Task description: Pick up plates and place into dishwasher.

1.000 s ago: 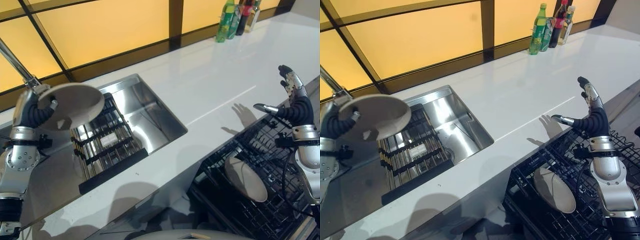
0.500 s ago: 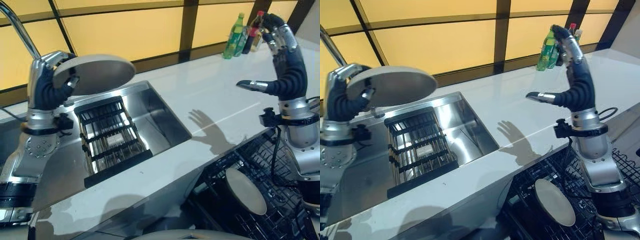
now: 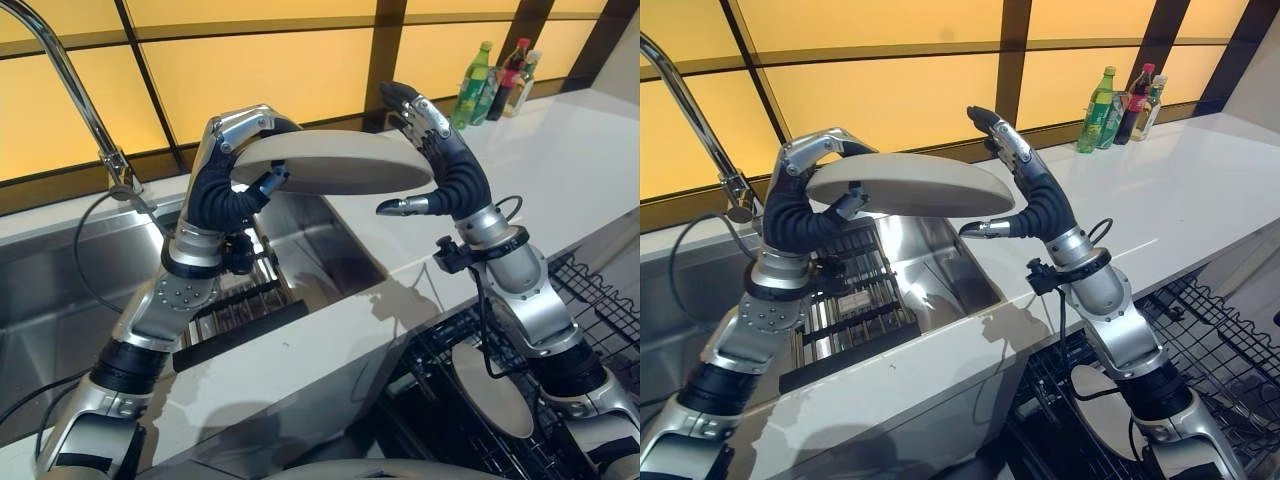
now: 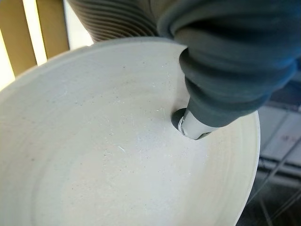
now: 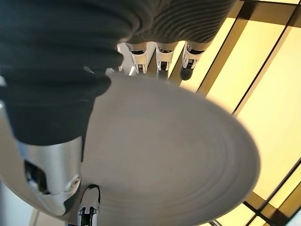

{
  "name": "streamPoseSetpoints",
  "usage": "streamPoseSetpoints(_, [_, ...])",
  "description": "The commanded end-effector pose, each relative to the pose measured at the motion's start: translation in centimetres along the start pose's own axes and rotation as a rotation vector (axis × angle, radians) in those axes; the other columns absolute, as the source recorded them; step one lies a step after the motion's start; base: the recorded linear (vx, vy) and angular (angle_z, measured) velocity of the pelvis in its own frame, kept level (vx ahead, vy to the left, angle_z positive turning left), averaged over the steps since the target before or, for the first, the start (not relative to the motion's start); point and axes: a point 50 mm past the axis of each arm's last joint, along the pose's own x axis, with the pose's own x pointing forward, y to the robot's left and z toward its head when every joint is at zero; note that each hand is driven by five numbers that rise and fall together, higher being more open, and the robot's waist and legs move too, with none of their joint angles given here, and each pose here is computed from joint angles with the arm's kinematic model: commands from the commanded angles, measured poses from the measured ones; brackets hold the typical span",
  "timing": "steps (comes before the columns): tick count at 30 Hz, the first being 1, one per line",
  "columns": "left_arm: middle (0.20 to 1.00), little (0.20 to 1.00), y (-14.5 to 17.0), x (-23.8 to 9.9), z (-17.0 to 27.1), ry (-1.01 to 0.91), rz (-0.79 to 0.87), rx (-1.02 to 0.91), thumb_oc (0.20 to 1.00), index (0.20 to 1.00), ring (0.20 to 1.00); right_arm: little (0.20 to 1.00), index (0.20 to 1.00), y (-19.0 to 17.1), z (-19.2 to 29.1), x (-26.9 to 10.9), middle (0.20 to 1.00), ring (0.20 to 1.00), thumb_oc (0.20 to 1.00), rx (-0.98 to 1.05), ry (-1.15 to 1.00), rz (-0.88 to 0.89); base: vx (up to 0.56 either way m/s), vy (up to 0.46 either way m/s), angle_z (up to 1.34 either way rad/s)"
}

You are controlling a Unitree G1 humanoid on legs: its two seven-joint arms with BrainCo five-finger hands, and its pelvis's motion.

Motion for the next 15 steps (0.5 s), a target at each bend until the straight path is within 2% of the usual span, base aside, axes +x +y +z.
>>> streamPoseSetpoints(1, [0.2,0.2,-0.8,3.0,1.7,-0.126,0.055,-0.136,0.2,0.2,0.2,1.0,1.0,1.0,2.7,2.5,1.0,1.0,1.0,0.003,-0.15,0.059,0.0,0.0,0.0])
streamPoseSetpoints(9, [0.2,0.2,-0.9,3.1,3.0,-0.178,0.047,-0.146,0.2,0.2,0.2,1.0,1.0,1.5,2.0,2.1,1.0,1.0,1.0,-0.114,-0.055,0.132,0.0,0.0,0.0])
streamPoseSetpoints(10, [0.2,0.2,-0.7,3.2,3.0,-0.176,0.055,-0.147,0.2,0.2,0.2,0.903,0.903,1.4,1.9,2.1,0.903,0.903,0.903,-0.12,-0.05,0.151,0.0,0.0,0.0])
streamPoseSetpoints(11, [0.2,0.2,-0.6,3.2,3.0,-0.174,0.058,-0.149,0.2,0.2,0.2,0.62,0.62,1.4,2.0,2.1,0.62,0.62,0.62,-0.116,-0.051,0.157,0.0,0.0,0.0])
streamPoseSetpoints(12, [0.2,0.2,-0.7,3.2,3.0,-0.172,0.06,-0.146,0.2,0.2,0.2,0.2,0.2,1.4,2.1,2.2,0.2,0.2,0.2,-0.11,-0.055,0.158,0.0,0.0,0.0])
streamPoseSetpoints(15, [0.2,0.2,-0.8,3.1,2.8,-0.161,0.064,-0.143,0.2,0.2,0.2,0.2,0.2,1.5,2.2,2.5,0.2,0.2,0.2,-0.086,-0.065,0.151,0.0,0.0,0.0])
